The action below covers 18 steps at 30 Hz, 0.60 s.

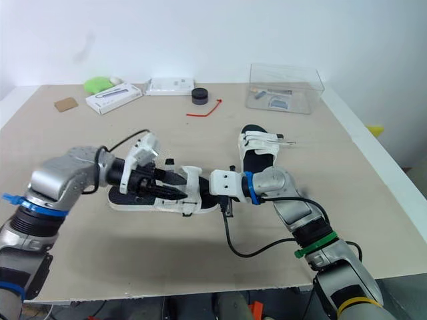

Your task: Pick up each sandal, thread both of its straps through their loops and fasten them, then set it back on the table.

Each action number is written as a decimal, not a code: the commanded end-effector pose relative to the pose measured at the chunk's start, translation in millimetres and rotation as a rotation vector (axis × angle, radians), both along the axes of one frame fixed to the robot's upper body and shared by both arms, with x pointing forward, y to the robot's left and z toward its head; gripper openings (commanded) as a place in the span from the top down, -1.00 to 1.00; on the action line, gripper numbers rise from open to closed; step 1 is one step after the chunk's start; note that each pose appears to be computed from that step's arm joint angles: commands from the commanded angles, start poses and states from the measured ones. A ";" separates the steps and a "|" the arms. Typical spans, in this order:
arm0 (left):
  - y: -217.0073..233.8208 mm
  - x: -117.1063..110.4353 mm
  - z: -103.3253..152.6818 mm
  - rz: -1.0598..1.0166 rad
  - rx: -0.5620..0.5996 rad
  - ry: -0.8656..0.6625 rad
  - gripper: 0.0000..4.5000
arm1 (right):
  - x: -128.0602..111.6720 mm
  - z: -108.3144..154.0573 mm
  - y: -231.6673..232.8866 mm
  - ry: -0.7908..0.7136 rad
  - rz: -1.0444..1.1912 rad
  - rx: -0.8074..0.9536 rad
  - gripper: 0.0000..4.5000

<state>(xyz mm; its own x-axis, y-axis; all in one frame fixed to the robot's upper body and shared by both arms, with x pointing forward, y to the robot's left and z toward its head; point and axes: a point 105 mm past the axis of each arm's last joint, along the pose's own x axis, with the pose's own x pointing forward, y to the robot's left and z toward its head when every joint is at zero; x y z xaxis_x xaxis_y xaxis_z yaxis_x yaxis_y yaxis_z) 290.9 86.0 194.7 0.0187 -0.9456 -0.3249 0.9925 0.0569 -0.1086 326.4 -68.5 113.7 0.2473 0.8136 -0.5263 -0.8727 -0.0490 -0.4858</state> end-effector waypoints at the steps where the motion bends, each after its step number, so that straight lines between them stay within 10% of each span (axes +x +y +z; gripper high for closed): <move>1: 13.7 -19.8 51.4 -0.023 -0.099 -0.073 -0.07 | -0.3 -44.2 -26.2 0.116 -0.084 -0.152 1.00; 10: 31.4 -84.8 -5.9 0.085 -0.099 0.157 -0.07 | -0.7 -46.6 -22.8 0.122 -0.060 -0.158 1.00; 18: 26.5 -61.4 -51.6 0.389 -0.088 -0.015 -0.07 | -1.6 -48.6 -19.7 0.120 -0.027 -0.170 1.00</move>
<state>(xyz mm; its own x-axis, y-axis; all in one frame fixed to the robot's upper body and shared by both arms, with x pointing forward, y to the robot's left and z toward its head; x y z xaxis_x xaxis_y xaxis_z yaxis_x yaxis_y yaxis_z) 223.6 115.3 141.0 0.3292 -0.9082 -0.2584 0.9003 0.3844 -0.2043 330.9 -69.8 112.2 0.2379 0.8027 -0.5468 -0.8645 -0.0817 -0.4960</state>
